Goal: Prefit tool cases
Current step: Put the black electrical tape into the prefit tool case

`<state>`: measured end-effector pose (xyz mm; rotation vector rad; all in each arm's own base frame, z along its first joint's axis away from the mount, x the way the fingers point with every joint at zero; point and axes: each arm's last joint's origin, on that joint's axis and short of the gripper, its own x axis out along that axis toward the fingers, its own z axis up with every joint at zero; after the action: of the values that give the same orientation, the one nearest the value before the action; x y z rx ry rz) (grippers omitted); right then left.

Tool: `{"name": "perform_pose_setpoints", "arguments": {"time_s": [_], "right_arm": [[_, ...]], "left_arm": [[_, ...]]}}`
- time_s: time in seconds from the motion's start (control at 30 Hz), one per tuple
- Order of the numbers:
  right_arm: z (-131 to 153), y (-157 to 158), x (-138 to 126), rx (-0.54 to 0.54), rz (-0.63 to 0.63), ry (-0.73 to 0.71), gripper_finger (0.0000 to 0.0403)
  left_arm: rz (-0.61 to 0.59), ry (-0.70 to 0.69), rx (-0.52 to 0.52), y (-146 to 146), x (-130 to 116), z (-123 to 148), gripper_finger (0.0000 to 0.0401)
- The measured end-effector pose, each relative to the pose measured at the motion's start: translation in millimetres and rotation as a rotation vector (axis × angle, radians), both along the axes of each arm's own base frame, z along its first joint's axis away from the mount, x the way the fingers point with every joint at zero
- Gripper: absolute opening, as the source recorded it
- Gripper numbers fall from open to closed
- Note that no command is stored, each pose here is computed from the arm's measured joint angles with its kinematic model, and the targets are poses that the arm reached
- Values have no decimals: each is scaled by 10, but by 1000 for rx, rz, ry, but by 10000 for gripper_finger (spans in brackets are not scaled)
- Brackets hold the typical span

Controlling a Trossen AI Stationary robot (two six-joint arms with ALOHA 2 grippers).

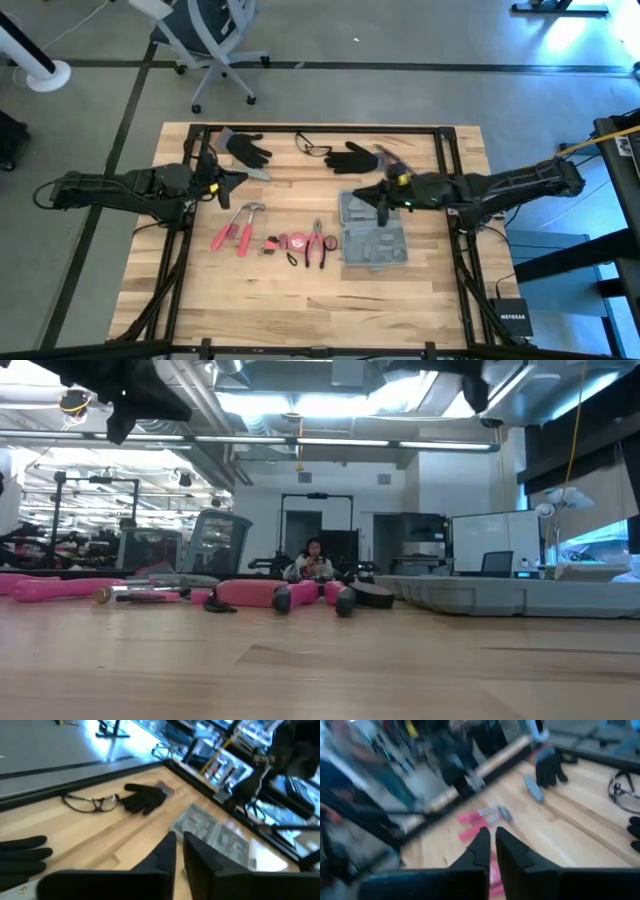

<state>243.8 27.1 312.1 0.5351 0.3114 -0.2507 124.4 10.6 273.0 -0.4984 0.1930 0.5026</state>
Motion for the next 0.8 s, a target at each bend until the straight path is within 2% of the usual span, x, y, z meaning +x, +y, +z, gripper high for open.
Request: {"name": "perform_pose_setpoints", "arguments": {"time_s": [0.17,0.3,0.4,0.5,0.6,0.8], "right_arm": [[-103,-111,518,-105,27,409,95],[-420,-137,887,-55,61,654,151],[-649,-62,1154,9,231,706,181],[-874,63,1311,49,380,783,195],[-1095,119,1358,21,413,884,193],[-1140,103,1406,-57,448,870,164]], "left_arm": [[-65,139,26,23,-38,-77,100],[-73,259,17,24,-98,-176,149],[-64,296,-5,23,-117,-212,178],[-60,293,-14,23,-118,-213,198],[-57,297,-2,25,-119,-213,207],[-51,301,11,28,-119,-211,210]]}}
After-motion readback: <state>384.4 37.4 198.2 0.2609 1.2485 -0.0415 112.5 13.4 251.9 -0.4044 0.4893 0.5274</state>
